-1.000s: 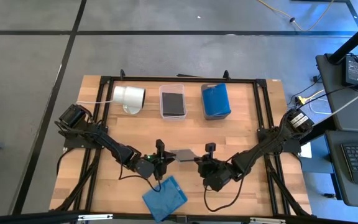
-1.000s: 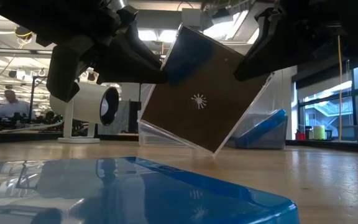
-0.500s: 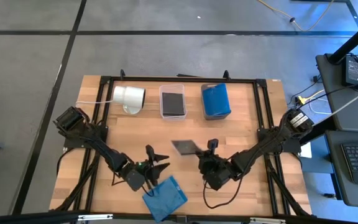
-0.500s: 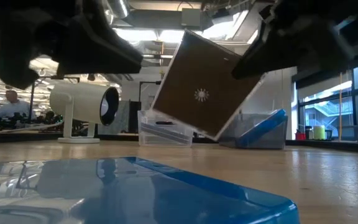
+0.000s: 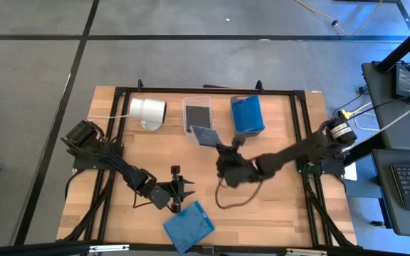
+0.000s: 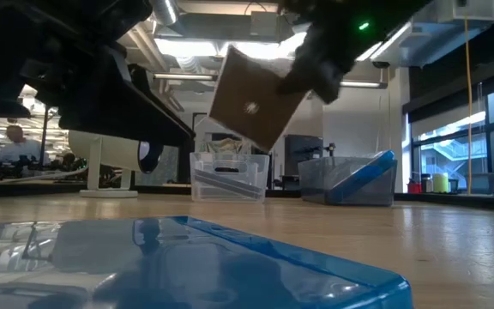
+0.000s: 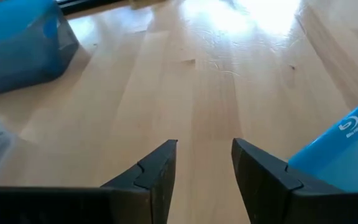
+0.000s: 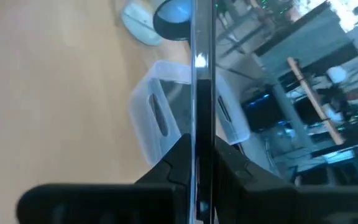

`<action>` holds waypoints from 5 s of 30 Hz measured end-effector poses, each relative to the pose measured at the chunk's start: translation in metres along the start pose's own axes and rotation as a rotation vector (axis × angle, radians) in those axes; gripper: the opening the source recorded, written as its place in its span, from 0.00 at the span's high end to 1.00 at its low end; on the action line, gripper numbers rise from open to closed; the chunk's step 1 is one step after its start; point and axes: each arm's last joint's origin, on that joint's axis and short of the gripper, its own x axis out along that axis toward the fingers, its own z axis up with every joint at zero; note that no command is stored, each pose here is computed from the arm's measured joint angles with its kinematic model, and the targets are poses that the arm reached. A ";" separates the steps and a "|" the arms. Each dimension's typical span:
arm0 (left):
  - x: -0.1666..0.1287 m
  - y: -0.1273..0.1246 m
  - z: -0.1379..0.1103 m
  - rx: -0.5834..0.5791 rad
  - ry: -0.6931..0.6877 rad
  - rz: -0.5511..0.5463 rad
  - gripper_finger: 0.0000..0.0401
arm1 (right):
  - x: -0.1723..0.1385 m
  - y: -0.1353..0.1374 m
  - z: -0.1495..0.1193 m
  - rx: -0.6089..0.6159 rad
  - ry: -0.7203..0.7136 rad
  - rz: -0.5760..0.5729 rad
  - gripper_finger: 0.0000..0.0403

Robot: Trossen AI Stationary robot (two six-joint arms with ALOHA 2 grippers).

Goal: Pick & place jewel cases by type
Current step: Put the black cd case into the white bin, then put the blue cd case into the gray bin

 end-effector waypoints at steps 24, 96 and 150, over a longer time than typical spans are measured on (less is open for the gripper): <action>0.000 -0.001 -0.001 0.004 0.005 -0.011 0.62 | 0.131 -0.025 -0.017 0.053 -0.042 -0.082 0.90; -0.022 -0.023 0.048 0.104 -0.141 -0.149 0.61 | -0.007 0.093 0.003 -0.081 -0.421 1.069 0.46; -0.023 -0.020 0.051 -0.098 -0.114 0.038 0.64 | 0.064 0.110 -0.004 -0.050 0.259 0.943 0.46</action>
